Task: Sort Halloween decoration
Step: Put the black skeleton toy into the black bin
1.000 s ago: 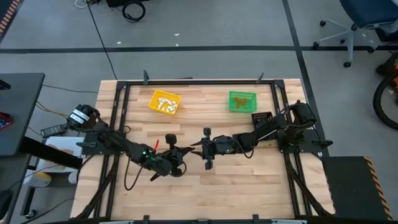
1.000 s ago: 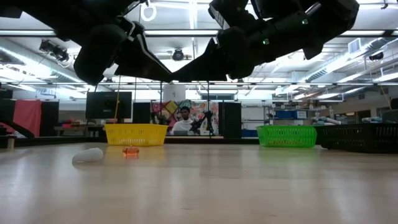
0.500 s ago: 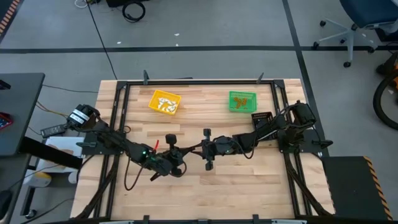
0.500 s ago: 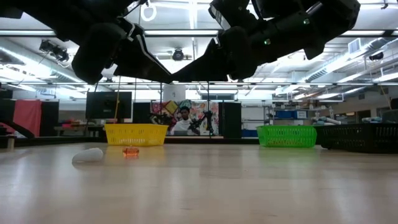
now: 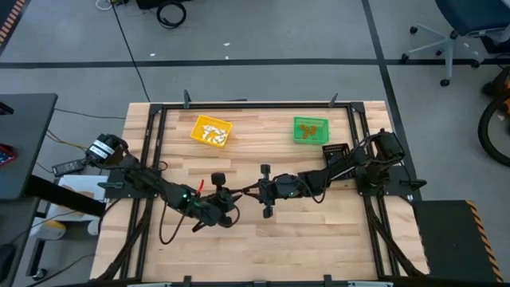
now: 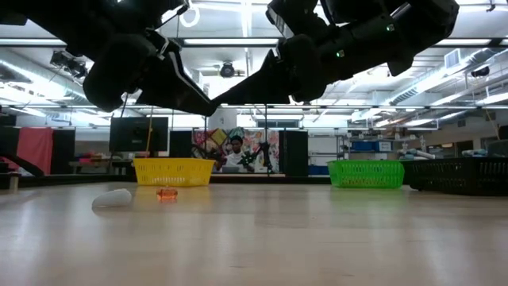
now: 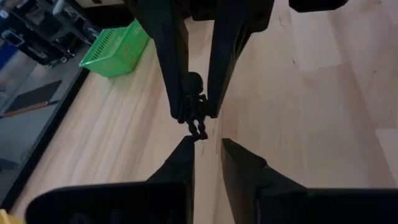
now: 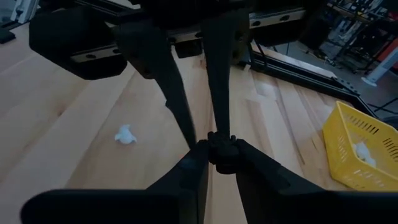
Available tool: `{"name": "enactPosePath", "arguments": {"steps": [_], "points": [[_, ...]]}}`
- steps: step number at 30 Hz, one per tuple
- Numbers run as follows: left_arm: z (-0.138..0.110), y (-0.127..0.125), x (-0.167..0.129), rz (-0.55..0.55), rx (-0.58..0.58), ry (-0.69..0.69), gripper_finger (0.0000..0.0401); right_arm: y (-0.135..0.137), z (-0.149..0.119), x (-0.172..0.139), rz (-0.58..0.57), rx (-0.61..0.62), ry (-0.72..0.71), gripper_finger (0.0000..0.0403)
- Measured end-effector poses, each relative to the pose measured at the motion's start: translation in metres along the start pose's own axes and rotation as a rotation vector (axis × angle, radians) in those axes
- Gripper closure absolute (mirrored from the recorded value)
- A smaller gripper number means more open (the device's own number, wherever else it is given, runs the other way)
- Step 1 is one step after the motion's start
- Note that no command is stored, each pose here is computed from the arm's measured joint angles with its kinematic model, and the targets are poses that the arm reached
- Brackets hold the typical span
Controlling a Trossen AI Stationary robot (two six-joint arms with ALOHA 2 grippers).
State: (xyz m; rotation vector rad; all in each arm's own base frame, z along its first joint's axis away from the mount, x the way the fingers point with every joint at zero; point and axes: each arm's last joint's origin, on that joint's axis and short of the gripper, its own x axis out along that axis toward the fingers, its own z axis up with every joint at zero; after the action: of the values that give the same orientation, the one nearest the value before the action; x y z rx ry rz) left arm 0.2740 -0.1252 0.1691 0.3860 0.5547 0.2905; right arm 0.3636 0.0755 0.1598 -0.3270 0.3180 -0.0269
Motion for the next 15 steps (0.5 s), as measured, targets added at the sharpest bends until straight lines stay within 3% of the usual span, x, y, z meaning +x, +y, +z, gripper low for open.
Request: {"name": "enactPosePath", "arguments": {"steps": [8,15], "points": [[-0.003,0.000,0.000,-0.016,-0.027,0.021,0.0324,0.000,-0.002,0.000,-0.010,-0.006,0.025,0.0323],[-0.008,0.000,0.000,-0.010,-0.021,0.063,0.0317,-0.002,-0.001,-0.018,-0.111,-0.022,0.207,0.0323]]}}
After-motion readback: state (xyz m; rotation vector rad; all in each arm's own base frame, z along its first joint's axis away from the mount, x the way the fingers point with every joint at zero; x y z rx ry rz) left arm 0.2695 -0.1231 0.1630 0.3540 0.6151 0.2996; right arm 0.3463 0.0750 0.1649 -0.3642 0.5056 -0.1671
